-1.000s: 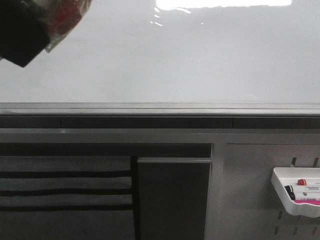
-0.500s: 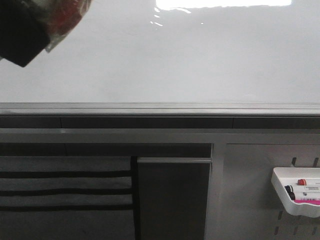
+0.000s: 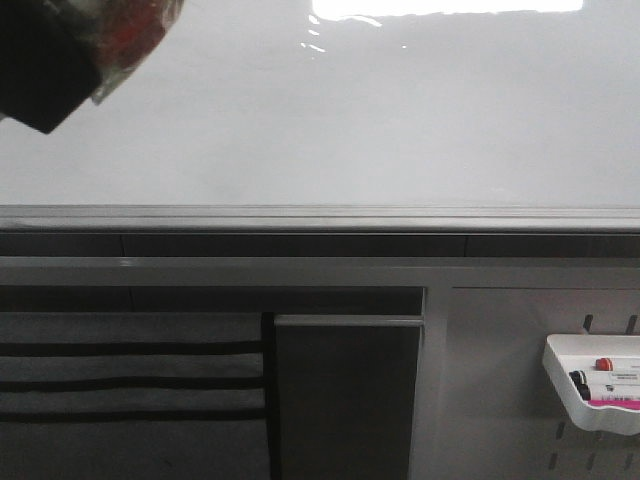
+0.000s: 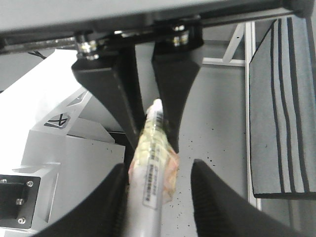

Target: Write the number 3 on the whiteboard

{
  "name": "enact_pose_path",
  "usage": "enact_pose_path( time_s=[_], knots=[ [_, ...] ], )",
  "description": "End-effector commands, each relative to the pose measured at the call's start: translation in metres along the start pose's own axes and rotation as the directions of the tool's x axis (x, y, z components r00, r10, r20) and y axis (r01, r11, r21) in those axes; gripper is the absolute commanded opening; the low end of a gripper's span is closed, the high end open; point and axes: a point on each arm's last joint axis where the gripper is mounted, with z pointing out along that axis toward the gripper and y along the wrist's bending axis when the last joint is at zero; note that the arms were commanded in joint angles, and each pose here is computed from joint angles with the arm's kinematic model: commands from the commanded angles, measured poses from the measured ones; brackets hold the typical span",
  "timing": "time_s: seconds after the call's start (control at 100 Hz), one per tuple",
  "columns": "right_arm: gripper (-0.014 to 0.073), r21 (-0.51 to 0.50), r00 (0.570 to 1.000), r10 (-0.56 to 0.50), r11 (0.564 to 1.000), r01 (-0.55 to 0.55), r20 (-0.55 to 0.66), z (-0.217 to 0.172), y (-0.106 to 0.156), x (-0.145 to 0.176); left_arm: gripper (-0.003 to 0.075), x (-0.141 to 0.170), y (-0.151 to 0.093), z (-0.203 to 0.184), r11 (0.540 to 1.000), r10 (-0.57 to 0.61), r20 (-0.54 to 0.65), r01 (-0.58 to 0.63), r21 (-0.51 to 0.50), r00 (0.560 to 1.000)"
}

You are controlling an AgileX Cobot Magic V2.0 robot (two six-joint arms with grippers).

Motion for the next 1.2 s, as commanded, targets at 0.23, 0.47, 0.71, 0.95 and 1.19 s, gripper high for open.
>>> enact_pose_path(
  time_s=[0.23,0.47,0.71,0.95,1.19],
  knots=[
    [0.026,0.041,0.997,-0.021,0.999,0.017,0.078,-0.0151,0.0038,-0.0138,-0.002,-0.0135,-0.0015,-0.0107,0.998,-0.054,0.09,0.056,-0.018,0.994],
    [0.026,0.043,0.996,-0.019,0.999,0.015,0.084,-0.0151,0.0036,-0.0143,-0.002,-0.0135,-0.0015,-0.0107,0.998,-0.062,0.091,0.064,-0.018,0.994],
    [0.0178,0.037,0.996,-0.016,0.999,0.012,0.088,-0.0151,0.0041,-0.0147,-0.002,-0.0135,-0.0015,-0.0107,0.998,-0.062,0.091,0.064,-0.018,0.994],
    [-0.0022,0.034,0.996,-0.016,0.999,0.013,0.086,-0.0151,0.0044,-0.0145,-0.002,-0.0135,-0.0015,-0.0107,0.998,-0.062,0.091,0.064,-0.018,0.994],
    [-0.0031,0.046,0.998,-0.023,0.999,0.021,0.059,-0.015,0.0034,-0.0121,0.0044,-0.0128,-0.0019,-0.0108,0.998,-0.063,0.084,0.065,-0.011,0.994]
  ],
)
